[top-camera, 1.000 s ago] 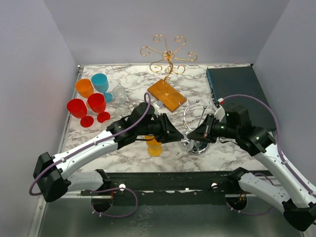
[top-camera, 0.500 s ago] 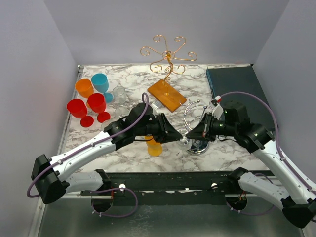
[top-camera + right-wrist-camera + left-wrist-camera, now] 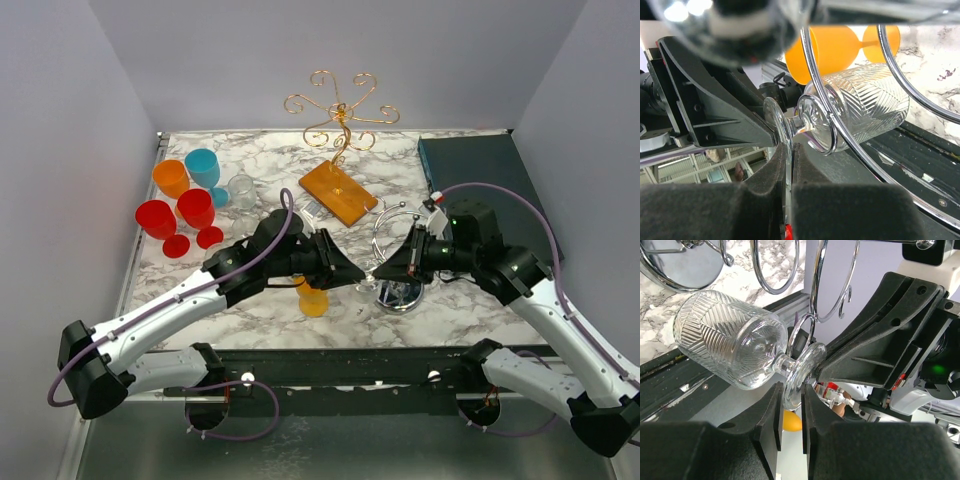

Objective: Take the wine glass off the wine glass rack
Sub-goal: Pick up the wine glass from the wine rack.

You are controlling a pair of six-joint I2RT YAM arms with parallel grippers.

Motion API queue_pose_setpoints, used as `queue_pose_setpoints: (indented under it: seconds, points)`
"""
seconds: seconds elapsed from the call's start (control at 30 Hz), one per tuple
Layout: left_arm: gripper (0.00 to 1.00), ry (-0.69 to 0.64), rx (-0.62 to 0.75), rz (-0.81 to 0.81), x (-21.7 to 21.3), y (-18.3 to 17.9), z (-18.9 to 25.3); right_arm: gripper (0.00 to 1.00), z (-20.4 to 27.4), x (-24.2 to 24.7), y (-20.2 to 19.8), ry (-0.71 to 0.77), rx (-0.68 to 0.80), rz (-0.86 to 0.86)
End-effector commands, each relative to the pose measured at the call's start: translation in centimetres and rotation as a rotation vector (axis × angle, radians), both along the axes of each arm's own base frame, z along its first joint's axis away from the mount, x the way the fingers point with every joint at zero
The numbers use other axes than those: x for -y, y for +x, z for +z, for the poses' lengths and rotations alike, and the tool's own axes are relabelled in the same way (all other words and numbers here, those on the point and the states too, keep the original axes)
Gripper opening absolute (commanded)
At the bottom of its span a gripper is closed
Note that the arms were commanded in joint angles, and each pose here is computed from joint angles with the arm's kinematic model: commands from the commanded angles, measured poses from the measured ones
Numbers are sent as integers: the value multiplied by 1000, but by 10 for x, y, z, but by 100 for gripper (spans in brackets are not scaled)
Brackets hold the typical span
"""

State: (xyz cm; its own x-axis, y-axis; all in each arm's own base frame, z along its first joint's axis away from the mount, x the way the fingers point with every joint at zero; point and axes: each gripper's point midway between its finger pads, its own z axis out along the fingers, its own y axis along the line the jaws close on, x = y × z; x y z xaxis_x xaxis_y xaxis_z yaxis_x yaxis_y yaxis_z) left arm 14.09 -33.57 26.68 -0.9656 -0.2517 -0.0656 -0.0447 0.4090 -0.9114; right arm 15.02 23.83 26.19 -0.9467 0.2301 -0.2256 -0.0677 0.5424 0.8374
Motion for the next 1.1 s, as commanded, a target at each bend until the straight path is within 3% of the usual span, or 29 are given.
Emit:
queue_pose_setpoints:
  seconds: [0.0, 1.07]
  points:
    - [16, -91, 67, -7, 1, -5, 37, 0, 13, -7, 4, 35, 49, 28]
    - [14, -40, 189, 151, -16, 23, 54, 0, 29, -27, 26, 87, 114, 6]
